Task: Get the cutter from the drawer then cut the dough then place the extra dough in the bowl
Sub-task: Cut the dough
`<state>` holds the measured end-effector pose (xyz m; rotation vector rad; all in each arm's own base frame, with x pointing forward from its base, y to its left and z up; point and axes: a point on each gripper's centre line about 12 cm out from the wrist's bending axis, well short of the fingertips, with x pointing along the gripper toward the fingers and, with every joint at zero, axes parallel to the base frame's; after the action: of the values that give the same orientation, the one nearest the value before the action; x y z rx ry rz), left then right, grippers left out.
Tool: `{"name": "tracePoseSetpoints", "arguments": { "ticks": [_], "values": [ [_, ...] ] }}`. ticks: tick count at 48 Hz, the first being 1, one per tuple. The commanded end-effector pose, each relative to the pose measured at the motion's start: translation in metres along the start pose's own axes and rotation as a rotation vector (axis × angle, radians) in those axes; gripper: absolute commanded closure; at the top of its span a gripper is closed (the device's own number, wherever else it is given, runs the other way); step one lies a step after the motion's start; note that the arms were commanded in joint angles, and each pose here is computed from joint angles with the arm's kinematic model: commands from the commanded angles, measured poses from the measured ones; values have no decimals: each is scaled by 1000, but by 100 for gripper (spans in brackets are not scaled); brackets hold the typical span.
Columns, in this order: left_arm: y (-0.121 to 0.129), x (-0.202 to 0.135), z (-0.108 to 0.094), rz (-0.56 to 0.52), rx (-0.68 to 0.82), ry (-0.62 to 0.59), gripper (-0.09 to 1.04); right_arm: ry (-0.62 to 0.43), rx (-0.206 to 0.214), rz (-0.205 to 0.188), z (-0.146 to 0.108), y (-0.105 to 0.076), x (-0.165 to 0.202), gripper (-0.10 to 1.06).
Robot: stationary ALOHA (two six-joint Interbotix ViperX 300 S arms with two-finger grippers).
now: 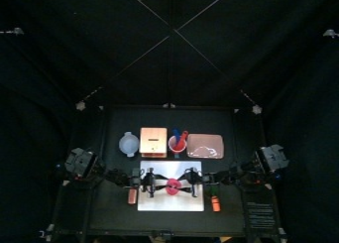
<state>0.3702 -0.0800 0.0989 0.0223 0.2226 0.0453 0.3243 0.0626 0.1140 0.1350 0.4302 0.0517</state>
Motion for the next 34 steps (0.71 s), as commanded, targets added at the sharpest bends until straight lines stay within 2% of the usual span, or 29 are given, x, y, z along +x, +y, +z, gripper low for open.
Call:
{"name": "tracePoseSetpoints", "arguments": {
  "ticks": [1, 20, 34],
  "values": [
    [-4, 3, 15, -6, -16, -39, 20, -28, 7, 8, 8, 2, -2, 11],
    [-15, 6, 19, -77, 17, -5, 20, -56, 29, 36, 22, 16, -1, 11],
    [-15, 10, 18, -84, 24, 6, 20, -36, 47, 29, 19, 19, 5, 12]
  ]
}}
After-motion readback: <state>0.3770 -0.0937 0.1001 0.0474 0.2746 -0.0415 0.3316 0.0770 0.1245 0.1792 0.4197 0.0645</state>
